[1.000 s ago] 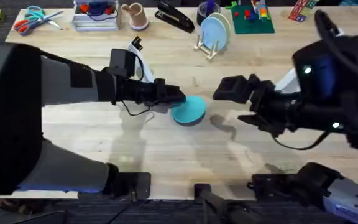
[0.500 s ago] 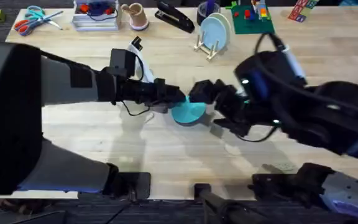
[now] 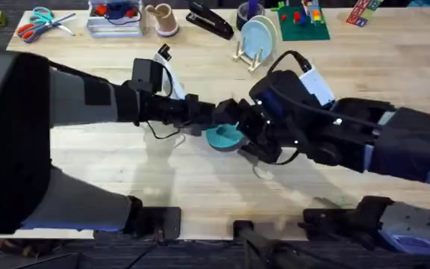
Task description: Pick up the plates from the table one by one and place each into a slot on the dish rack.
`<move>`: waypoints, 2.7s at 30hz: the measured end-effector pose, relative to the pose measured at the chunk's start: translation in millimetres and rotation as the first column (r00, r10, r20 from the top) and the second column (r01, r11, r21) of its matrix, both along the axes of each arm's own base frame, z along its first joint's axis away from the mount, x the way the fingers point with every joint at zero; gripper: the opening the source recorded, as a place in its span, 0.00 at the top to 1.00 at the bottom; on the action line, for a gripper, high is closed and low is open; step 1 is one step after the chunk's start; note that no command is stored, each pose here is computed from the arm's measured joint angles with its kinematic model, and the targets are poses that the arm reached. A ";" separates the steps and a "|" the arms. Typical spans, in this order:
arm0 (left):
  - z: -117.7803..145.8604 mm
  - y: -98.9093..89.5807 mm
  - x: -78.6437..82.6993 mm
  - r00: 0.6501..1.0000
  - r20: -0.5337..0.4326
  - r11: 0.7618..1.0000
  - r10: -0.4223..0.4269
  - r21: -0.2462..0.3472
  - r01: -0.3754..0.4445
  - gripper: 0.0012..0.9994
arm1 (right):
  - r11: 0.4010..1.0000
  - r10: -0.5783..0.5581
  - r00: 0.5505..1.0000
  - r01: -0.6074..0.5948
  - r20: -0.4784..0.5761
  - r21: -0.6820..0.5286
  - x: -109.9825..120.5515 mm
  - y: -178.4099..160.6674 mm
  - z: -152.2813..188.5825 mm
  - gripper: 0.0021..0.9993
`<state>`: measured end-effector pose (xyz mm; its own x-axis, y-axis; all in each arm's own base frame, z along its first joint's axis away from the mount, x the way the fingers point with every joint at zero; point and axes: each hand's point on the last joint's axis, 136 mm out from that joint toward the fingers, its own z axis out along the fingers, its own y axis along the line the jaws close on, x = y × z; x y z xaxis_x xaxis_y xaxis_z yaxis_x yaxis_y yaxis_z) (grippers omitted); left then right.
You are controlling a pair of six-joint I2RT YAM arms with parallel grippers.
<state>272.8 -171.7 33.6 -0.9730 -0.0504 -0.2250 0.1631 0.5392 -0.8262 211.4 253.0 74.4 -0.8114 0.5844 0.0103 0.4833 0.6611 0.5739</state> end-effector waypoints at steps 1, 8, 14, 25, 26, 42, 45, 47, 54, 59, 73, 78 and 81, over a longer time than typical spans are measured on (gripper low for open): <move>0.0 0.0 0.0 1.000 0.000 1.000 0.000 0.000 0.000 0.96 | 1.000 -0.004 1.000 0.004 -0.004 0.000 0.4 0.6 -1.4 0.01; 0.0 0.0 0.0 1.000 0.000 1.000 0.000 0.000 0.000 0.96 | 0.999 -0.049 0.997 0.049 -0.053 -0.003 2.3 3.8 -16.5 0.14; 0.0 0.0 0.0 1.000 0.000 1.000 0.000 0.000 0.000 0.96 | 0.997 -0.081 0.993 0.082 -0.081 0.000 1.8 3.8 -21.1 0.38; 0.5 0.6 1.2 1.000 0.003 1.000 0.002 0.000 -0.002 0.96 | 0.994 -0.096 0.993 0.099 -0.068 0.037 5.2 7.6 -12.0 0.91; 0.5 0.6 1.2 1.000 0.003 1.000 0.002 0.000 -0.002 0.96 | 0.994 -0.097 0.993 0.100 -0.063 0.044 6.2 8.3 -9.9 0.93; 1.5 0.5 2.5 1.000 0.009 1.000 0.003 -0.002 -0.003 0.96 | 0.993 -0.099 0.994 0.101 -0.048 0.054 8.2 9.0 -5.8 0.97; 2.1 0.9 3.3 1.000 0.019 1.000 0.003 0.006 -0.004 0.96 | 0.995 -0.088 0.996 0.089 -0.009 0.046 11.0 5.9 0.3 0.97; 0.8 2.1 3.2 1.000 0.023 1.000 0.007 0.025 -0.008 0.96 | 0.996 -0.082 0.996 0.082 0.020 0.024 12.0 -0.5 3.4 0.97; 30.5 7.9 14.0 0.988 0.153 0.997 0.036 0.068 -0.046 0.96 | 0.999 -0.047 0.982 0.049 0.183 -0.010 27.4 -17.8 30.1 0.97; 51.7 16.5 4.5 0.981 0.186 0.990 0.048 0.124 -0.072 0.96 | 0.999 0.008 0.959 0.004 0.283 -0.042 37.8 -29.8 48.1 0.97; 118.1 64.1 -12.4 0.979 0.200 0.872 -0.047 0.487 -0.058 0.96 | 0.913 0.262 0.927 -0.149 0.268 -0.379 42.1 -103.3 87.6 0.97; 140.6 74.1 -10.3 0.973 0.221 0.835 -0.067 0.546 -0.067 0.96 | 0.847 0.398 0.859 -0.210 0.322 -0.488 55.1 -119.8 129.2 0.97; 153.6 77.4 -10.8 0.971 0.229 0.823 -0.074 0.564 -0.071 0.96 | 0.799 0.480 0.804 -0.236 0.351 -0.553 62.2 -126.6 151.9 0.97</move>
